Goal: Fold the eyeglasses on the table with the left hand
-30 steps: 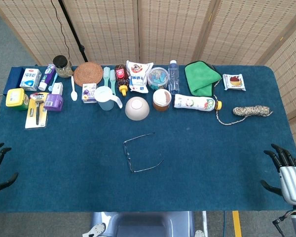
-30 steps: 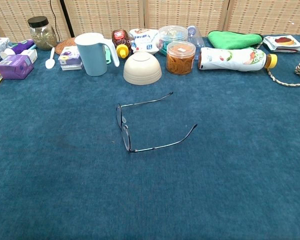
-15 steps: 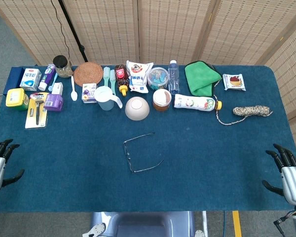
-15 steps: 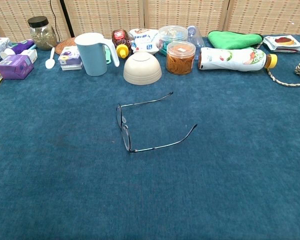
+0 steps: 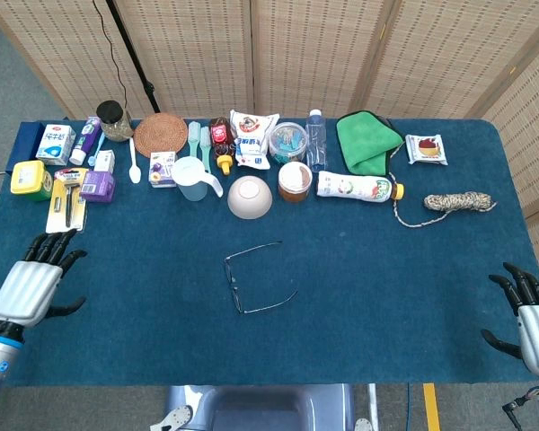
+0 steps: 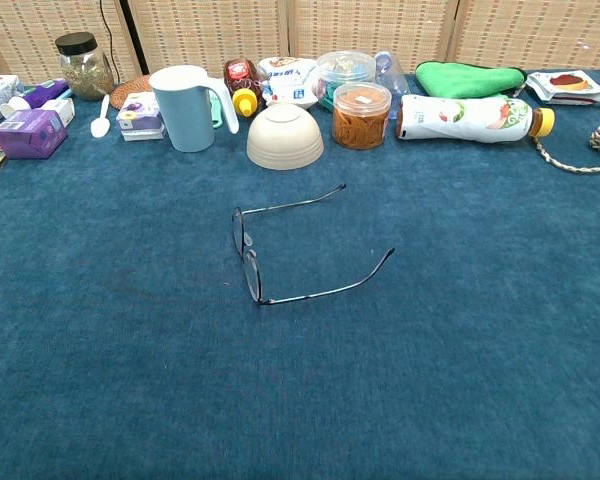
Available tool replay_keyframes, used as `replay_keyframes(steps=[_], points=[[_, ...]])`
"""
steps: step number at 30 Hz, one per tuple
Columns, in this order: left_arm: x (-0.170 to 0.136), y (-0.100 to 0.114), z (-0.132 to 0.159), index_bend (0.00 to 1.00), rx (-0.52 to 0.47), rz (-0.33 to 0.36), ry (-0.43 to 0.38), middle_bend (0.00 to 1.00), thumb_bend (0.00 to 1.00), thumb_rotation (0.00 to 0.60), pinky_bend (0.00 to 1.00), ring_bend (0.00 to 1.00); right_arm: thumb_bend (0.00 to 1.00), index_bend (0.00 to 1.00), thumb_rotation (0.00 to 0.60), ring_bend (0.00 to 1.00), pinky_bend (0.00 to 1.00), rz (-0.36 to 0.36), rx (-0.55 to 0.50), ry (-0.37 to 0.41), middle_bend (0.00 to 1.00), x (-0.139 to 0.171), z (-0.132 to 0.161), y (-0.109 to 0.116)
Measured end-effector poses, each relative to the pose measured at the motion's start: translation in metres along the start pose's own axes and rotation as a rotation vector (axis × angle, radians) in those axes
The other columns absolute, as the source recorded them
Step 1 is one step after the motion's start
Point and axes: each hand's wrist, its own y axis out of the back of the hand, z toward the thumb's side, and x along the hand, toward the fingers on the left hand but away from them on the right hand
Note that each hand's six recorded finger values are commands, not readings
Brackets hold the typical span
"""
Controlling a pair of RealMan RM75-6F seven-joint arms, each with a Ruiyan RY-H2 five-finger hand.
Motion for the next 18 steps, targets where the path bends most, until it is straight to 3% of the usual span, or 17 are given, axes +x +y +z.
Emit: replay_keyframes(steps=[5, 18], points=[[0.023, -0.001, 0.022, 0.24, 0.037, -0.034, -0.078, 0.00, 0.20, 0.411, 0.00, 0.00, 0.00, 0.21, 0.600, 0.14, 0.29, -0.001, 0.000, -0.005, 0.10, 0.002, -0.002, 0.001], [0.081, -0.014, 0.069, 0.22, 0.097, -0.072, -0.182, 0.00, 0.20, 0.381, 0.00, 0.00, 0.00, 0.21, 0.600, 0.14, 0.29, 0.004, -0.008, -0.008, 0.10, 0.001, -0.003, -0.002]])
